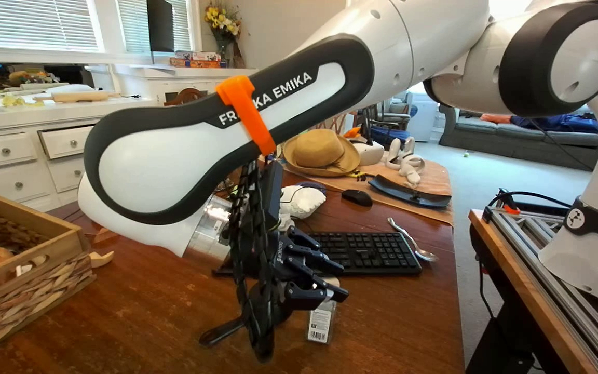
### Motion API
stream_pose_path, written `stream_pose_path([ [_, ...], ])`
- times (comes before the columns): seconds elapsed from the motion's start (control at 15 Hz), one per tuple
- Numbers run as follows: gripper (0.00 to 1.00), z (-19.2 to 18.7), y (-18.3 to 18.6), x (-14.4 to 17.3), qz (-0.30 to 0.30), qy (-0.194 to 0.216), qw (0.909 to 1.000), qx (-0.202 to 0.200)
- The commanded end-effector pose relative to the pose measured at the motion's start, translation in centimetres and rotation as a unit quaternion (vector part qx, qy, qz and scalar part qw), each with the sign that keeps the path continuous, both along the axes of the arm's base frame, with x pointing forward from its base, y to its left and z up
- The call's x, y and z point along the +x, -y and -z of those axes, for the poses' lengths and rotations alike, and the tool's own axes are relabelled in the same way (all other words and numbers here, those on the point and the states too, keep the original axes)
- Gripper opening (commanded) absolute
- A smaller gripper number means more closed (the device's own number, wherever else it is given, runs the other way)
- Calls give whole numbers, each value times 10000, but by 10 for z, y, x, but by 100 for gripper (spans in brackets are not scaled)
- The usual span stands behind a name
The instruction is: Pick up the lid from the bottle and put it on the table
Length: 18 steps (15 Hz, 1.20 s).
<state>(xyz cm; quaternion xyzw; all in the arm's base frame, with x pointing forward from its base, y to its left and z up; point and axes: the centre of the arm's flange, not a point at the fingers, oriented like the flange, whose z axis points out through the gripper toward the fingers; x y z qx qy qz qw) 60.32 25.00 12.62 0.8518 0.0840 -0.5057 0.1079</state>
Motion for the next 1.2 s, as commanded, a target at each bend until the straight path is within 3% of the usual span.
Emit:
stream_pose_path([
  [0.0, 20, -5, -9, -4, -125, 75, 9999, 32],
  [0.53, 20, -19, -2, -9, -22, 289, 9995, 80],
  [1.13, 20, -44, 28, 5, 355, 900, 9946, 382],
])
